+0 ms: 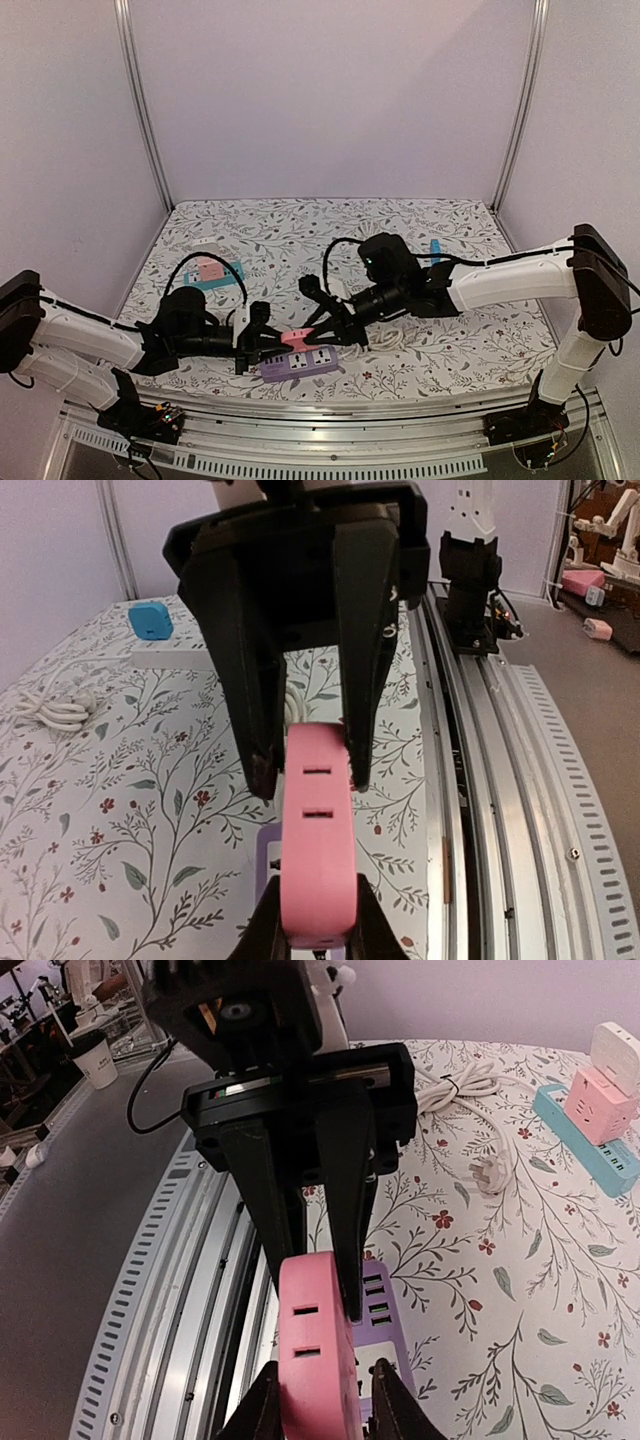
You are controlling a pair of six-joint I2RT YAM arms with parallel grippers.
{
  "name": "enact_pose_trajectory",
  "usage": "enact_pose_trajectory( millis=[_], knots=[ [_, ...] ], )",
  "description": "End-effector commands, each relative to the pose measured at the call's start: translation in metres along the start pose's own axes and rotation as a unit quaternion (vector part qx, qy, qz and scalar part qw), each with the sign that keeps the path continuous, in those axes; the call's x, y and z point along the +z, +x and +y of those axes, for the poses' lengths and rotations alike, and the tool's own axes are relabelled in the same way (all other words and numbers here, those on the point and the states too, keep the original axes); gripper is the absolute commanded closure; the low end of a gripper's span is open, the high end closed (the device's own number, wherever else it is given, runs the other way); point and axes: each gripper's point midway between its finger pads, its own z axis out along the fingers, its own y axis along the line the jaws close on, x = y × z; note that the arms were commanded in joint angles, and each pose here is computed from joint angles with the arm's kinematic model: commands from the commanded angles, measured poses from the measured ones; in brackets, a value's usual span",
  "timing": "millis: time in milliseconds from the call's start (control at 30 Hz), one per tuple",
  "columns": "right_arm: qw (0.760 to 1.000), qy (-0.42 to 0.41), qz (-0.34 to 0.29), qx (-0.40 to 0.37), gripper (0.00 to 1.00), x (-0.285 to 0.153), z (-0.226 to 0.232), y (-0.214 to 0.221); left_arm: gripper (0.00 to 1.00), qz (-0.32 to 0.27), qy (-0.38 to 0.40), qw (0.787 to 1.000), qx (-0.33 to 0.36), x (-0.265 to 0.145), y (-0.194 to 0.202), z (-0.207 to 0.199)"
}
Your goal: Insert the plug
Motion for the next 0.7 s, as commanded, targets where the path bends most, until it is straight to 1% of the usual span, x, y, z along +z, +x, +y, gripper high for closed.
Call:
enact_pose_trajectory(
  millis=[0, 100, 233, 400, 533, 667],
  knots=[
    [1.0, -0.012, 0.017, -0.006, 0.76, 0.008, -0.001, 0.005, 1.0, 0.0, -0.007, 1.0, 0.0, 0.0, 0.007, 0.005],
    [0.999, -0.009, 0.031, -0.007, 0.82, 0.014, -0.007, 0.015, 1.0, 0.013, 0.001, 1.0, 0.006, 0.0, 0.016, 0.005],
    [0.998, -0.009, 0.065, -0.009, 0.86, 0.021, -0.012, 0.033, 1.0, 0.018, 0.005, 1.0, 0.015, 0.0, 0.02, 0.009],
    [0.996, -0.009, 0.087, -0.015, 0.86, 0.025, -0.014, 0.045, 1.0, 0.021, 0.01, 1.0, 0.013, 0.0, 0.024, 0.007],
    [0.996, -0.007, 0.093, -0.013, 0.83, 0.025, -0.016, 0.05, 1.0, 0.021, 0.011, 1.0, 0.017, 0.0, 0.025, 0.007],
    [0.996, -0.004, 0.094, -0.013, 0.82, 0.026, -0.017, 0.05, 1.0, 0.02, 0.014, 1.0, 0.014, 0.0, 0.025, 0.006]
  ],
)
